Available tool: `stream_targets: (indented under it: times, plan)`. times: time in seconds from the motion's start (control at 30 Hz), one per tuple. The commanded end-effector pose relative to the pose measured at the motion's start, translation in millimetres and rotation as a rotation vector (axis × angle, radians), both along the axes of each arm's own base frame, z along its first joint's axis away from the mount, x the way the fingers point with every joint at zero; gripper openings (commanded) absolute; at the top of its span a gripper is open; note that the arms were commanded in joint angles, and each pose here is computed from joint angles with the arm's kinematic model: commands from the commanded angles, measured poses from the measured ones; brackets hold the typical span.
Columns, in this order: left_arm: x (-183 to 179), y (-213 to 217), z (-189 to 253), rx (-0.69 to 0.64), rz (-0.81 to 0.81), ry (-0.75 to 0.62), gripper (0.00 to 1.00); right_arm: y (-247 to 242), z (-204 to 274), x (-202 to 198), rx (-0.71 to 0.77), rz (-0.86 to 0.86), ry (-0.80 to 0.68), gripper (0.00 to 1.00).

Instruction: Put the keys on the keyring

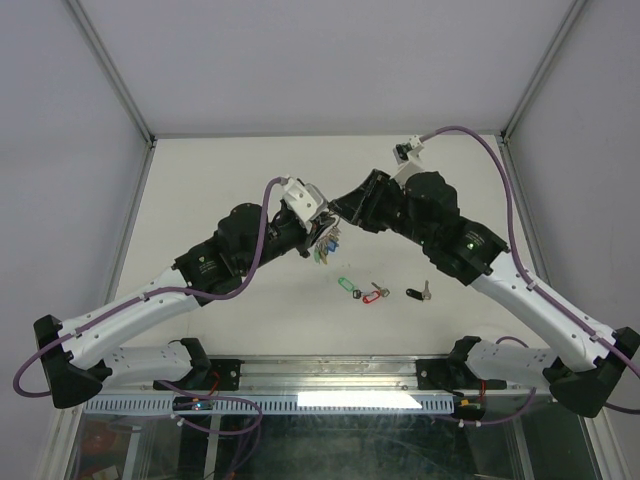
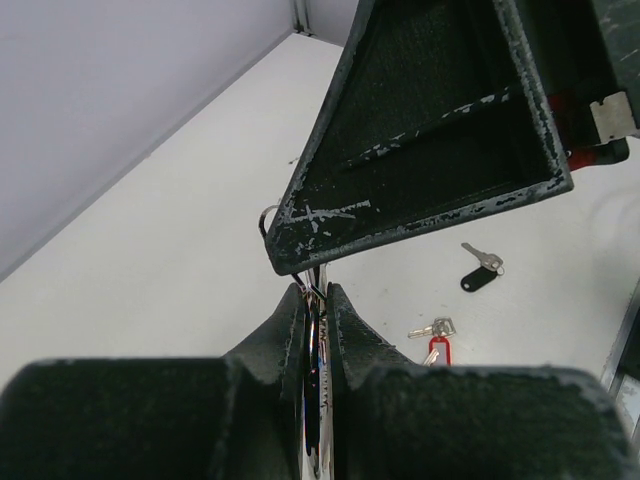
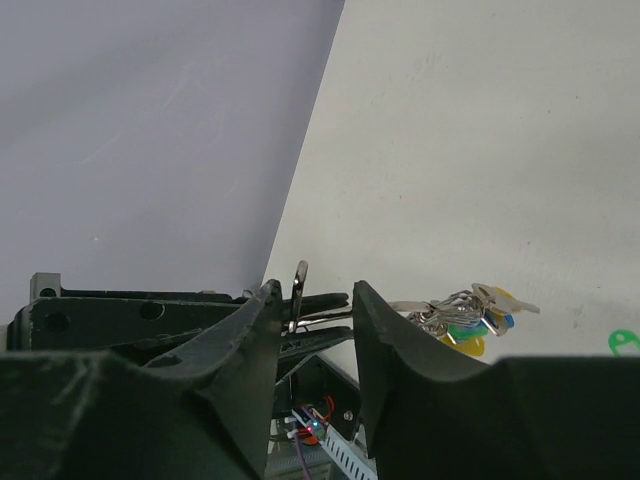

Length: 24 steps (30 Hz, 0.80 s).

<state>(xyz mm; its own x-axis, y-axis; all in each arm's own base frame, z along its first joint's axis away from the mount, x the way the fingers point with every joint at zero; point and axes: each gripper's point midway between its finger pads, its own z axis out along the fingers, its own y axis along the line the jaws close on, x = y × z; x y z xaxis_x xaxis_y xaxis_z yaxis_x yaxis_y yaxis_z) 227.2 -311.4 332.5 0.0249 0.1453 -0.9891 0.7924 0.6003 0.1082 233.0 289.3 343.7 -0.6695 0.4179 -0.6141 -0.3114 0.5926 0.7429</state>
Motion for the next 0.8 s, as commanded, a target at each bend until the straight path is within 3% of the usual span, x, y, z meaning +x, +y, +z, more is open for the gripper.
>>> stream_targets:
  times: [0.0,0.3,0.43,0.57,0.77]
  plan:
    - [-2,-2,26,-0.061,-0.022,-0.058,0.00,7,28,1,0.097,0.022,-0.048,0.35]
    - [-4,-4,25,-0.048,-0.042,-0.055,0.00,12,23,3,0.089,0.037,-0.039,0.20]
    - [-4,-4,26,-0.048,-0.042,-0.056,0.00,11,24,3,0.082,0.041,-0.061,0.00]
    - [-6,-2,26,-0.059,-0.040,-0.049,0.28,6,41,2,0.121,0.043,-0.171,0.00]
    - [-10,10,35,-0.126,-0.011,-0.047,0.53,-4,68,-15,0.175,0.102,-0.447,0.00]
